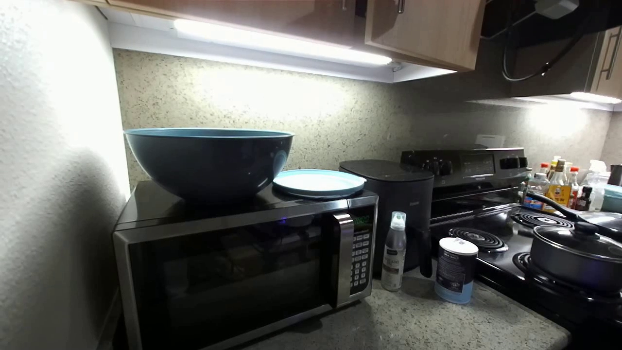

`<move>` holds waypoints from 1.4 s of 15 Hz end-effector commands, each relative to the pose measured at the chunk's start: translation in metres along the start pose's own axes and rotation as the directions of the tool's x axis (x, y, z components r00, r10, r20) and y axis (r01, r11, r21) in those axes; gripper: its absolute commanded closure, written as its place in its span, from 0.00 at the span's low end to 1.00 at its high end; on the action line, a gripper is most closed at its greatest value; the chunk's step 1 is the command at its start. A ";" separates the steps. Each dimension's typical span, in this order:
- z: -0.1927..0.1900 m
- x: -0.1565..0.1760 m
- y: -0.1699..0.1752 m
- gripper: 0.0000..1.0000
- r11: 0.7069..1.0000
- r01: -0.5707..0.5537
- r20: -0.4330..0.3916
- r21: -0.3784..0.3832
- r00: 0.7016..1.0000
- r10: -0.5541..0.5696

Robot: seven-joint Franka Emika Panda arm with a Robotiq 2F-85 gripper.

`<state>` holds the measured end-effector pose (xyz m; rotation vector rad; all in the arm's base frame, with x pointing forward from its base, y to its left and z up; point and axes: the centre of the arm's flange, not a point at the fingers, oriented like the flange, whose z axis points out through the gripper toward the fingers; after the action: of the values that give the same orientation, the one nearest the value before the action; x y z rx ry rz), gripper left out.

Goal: Open the right upper cabinet door.

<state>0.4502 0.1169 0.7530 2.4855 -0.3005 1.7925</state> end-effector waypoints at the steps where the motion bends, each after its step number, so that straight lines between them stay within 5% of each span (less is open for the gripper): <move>1: -0.043 -0.030 0.031 0.97 0.986 -0.095 -0.021 -0.138 0.995 0.093; 4: -0.058 -0.037 0.033 0.97 0.978 -0.137 -0.050 -0.158 0.990 0.130; 5: -0.032 -0.015 0.004 0.96 0.997 -0.073 -0.036 -0.039 0.997 0.072; 21: -0.086 -0.067 0.041 0.97 0.971 -0.195 -0.118 -0.139 0.977 0.179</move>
<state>0.3899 0.1159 0.7387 2.3820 -0.4444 1.9259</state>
